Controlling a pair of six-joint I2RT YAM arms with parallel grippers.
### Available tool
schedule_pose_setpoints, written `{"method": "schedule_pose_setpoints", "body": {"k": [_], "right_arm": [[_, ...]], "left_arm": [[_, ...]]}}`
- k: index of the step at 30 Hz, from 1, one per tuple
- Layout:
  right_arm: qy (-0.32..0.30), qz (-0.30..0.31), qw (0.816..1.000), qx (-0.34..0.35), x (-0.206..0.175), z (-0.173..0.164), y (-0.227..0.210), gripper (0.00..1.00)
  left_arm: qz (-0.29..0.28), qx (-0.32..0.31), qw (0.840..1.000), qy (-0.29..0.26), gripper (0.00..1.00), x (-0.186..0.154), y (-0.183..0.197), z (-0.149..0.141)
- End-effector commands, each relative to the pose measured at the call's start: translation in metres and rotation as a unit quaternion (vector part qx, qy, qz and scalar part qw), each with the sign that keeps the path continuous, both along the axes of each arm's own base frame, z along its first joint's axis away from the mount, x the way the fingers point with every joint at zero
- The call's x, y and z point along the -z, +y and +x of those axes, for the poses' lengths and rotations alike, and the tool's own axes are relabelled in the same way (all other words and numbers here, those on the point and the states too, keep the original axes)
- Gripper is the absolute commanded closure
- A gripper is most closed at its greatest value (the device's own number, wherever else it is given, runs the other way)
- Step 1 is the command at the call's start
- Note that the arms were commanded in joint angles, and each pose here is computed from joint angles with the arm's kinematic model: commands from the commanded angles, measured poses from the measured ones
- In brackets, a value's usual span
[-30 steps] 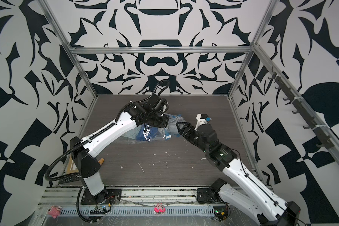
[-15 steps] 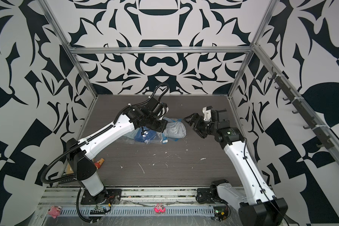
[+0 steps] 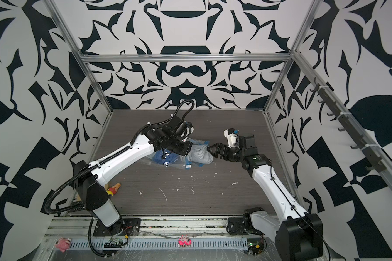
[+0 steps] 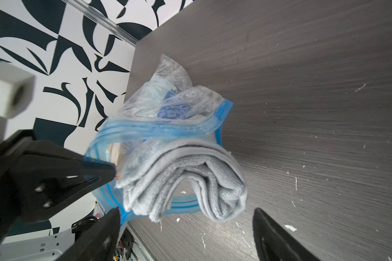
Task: Place the folded towel into the vacuum bag
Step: Place the towel in the vacuum bag.
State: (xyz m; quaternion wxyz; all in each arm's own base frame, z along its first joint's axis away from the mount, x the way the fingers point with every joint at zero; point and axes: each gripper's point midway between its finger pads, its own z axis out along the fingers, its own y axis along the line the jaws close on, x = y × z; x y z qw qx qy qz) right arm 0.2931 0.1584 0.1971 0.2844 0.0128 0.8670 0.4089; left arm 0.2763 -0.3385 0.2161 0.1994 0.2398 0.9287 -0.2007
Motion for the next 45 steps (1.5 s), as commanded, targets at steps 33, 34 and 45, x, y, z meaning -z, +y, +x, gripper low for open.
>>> {"method": "schedule_pose_setpoints", "body": {"k": [33, 34, 45], "right_arm": [[0.016, -0.015, 0.999, -0.027, 0.034, 0.006, 0.037, 0.05], [0.019, -0.016, 0.999, -0.027, 0.036, 0.006, 0.038, 0.05], [0.027, -0.014, 0.997, -0.076, 0.044, -0.007, 0.06, 0.04]], "left_arm": [[-0.043, -0.009, 0.999, -0.015, 1.0, -0.027, -0.009, -0.001], [-0.043, -0.009, 0.999, -0.016, 1.0, -0.028, -0.009, -0.001], [-0.048, -0.007, 0.999, -0.019, 1.0, -0.031, -0.016, 0.0]]}}
